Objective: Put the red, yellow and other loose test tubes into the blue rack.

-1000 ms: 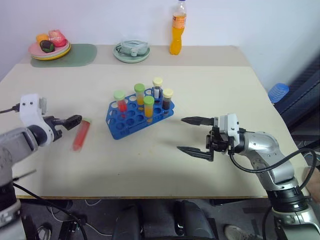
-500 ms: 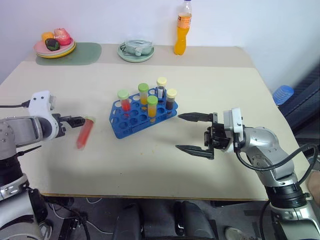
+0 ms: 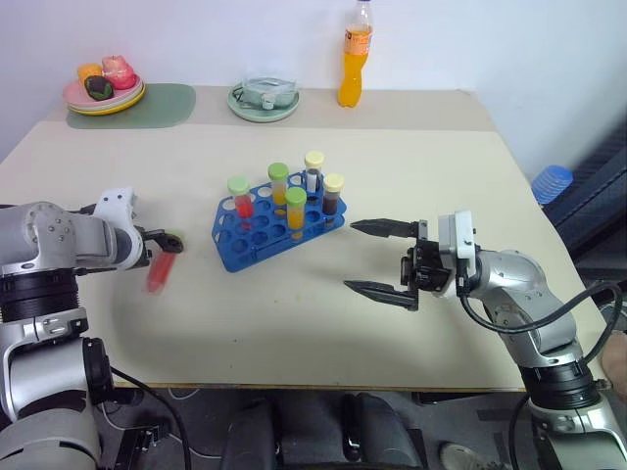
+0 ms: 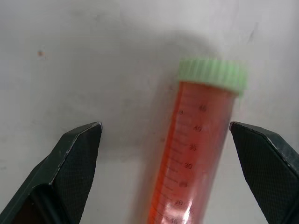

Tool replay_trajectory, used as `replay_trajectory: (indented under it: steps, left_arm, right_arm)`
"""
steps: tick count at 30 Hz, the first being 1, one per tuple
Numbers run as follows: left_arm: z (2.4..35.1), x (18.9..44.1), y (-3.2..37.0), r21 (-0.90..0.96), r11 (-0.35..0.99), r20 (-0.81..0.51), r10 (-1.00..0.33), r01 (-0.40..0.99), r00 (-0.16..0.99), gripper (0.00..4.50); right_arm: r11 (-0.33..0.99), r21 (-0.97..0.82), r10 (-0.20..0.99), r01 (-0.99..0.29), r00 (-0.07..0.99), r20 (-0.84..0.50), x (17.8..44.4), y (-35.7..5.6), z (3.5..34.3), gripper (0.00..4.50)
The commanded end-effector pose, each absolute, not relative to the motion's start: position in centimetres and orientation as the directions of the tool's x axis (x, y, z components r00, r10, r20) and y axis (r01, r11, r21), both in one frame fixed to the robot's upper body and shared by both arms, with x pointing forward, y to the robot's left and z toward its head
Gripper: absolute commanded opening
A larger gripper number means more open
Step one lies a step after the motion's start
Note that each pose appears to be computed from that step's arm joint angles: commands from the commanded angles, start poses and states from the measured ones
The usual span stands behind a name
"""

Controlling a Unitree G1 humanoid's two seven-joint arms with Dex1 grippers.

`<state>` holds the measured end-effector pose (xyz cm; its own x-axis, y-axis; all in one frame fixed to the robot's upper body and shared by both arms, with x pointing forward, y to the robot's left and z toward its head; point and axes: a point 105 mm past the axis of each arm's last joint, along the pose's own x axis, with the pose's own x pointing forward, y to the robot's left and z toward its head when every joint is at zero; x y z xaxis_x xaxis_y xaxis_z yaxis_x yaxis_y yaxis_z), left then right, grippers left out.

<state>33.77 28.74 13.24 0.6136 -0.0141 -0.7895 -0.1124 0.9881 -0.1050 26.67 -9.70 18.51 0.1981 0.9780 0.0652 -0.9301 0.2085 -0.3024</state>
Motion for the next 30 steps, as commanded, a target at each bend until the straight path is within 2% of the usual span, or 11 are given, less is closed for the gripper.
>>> replay_trajectory:
  steps: [1,10,13,17,19,30]
  left_arm:
    - [14.3,33.9,28.7,-0.079,0.995,-0.792,-0.023,-0.065,0.611,4.5]
    - [14.0,34.0,29.3,-0.025,1.0,-0.809,-0.009,-0.018,0.587,4.5]
    - [14.0,34.2,29.6,-0.004,1.0,-0.807,0.004,-0.012,0.59,3.69]
    - [13.7,34.3,29.7,0.003,1.0,-0.809,0.013,-0.018,0.588,1.61]
    - [13.5,34.2,29.7,-0.002,1.0,-0.811,0.01,-0.02,0.585,0.76]
    - [14.0,32.7,30.0,-0.018,0.999,-0.792,0.006,-0.032,0.61,0.76]
  right_arm:
    - [0.219,-0.35,0.976,-0.911,0.2,0.09,26.2,-9.8,19.6,4.46]
    - [0.234,-0.348,0.972,-0.908,0.216,0.089,26.2,-9.9,19.4,4.46]
    - [0.235,-0.347,0.972,-0.908,0.219,0.086,26.3,-10.0,19.3,4.5]
    - [0.238,-0.347,0.971,-0.907,0.223,0.084,26.4,-10.1,19.3,4.5]
    - [0.238,-0.346,0.971,-0.907,0.223,0.082,26.5,-10.0,19.1,4.5]
    - [0.226,-0.342,0.974,-0.912,0.215,0.071,26.6,-9.9,18.8,4.5]
